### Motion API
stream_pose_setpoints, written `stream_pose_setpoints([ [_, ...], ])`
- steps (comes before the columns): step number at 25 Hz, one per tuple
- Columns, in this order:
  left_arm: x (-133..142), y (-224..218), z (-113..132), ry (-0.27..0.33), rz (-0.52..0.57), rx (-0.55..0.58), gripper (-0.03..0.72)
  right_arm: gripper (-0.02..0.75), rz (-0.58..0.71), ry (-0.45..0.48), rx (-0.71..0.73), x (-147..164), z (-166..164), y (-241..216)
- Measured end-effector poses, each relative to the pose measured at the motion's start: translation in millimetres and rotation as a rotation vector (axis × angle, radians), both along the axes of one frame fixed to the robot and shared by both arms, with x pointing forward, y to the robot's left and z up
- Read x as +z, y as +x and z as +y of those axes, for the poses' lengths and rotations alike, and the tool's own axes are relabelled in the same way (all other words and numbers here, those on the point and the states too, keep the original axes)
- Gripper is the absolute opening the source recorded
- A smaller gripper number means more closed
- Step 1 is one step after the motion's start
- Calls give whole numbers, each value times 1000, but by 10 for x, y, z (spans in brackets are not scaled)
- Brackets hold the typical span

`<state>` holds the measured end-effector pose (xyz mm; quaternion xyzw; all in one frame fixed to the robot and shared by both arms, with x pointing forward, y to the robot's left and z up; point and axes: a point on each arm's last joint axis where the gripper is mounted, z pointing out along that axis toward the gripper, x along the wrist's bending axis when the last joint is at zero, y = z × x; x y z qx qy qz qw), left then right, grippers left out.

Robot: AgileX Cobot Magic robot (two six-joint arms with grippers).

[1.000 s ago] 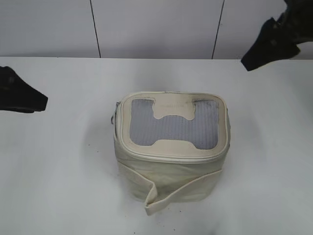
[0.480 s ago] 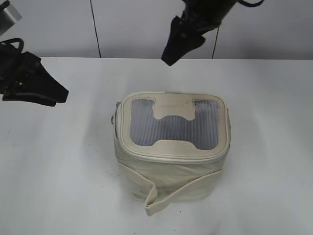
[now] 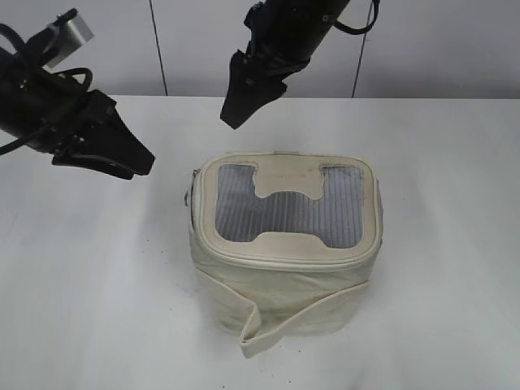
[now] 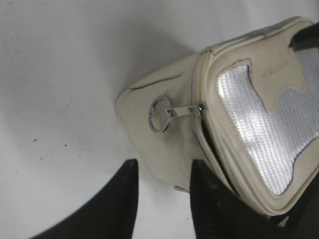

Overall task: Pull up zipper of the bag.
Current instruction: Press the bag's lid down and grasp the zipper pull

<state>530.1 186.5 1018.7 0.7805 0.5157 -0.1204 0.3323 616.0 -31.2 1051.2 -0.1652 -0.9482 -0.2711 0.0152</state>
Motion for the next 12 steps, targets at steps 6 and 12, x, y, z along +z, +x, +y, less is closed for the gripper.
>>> stream_pose_setpoints([
  [6, 81, 6, -92, -9, -9, -49, 278, 501, 50, -16, -30, -97, -13, -23],
  [12, 97, 5, -103, -9, -11, -57, 286, 501, 72, -26, -21, -187, -8, -24],
])
